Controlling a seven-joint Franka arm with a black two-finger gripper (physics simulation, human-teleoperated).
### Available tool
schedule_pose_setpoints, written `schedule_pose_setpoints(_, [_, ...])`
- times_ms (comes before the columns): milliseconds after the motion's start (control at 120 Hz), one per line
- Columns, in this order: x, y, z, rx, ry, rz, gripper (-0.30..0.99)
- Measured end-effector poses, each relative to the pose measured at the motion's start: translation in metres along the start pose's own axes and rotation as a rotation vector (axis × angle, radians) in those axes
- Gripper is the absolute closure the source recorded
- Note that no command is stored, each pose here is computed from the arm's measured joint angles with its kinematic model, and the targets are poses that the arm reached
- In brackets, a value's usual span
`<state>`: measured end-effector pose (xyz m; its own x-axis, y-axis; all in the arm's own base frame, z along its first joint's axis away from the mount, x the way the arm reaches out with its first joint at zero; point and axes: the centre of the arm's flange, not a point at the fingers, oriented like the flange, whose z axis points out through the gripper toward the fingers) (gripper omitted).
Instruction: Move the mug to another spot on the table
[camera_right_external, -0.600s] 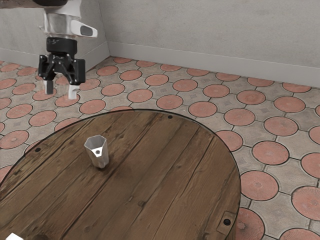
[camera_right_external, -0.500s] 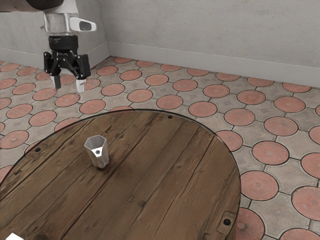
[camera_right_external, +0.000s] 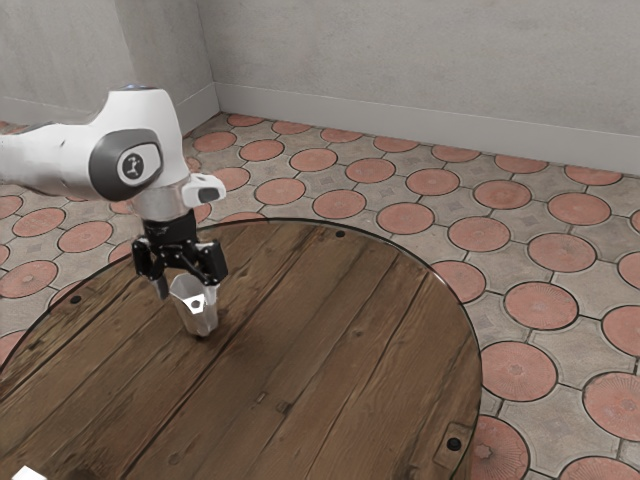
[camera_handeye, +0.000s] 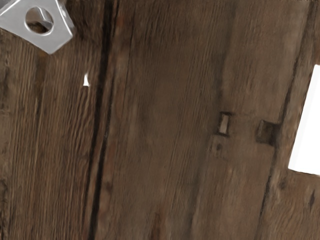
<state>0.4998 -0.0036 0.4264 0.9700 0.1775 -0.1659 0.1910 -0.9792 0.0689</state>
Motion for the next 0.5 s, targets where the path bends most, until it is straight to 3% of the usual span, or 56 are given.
schedule_pose_setpoints(167, [0.020,-0.013,0.064,-0.001,-0.008,-0.167,0.02])
schedule_pose_setpoints(350, [0.046,-0.025,0.090,0.032,0.113,-0.268,0.02])
schedule_pose_setpoints(500, [0.051,-0.034,0.114,0.037,0.137,-0.360,0.02])
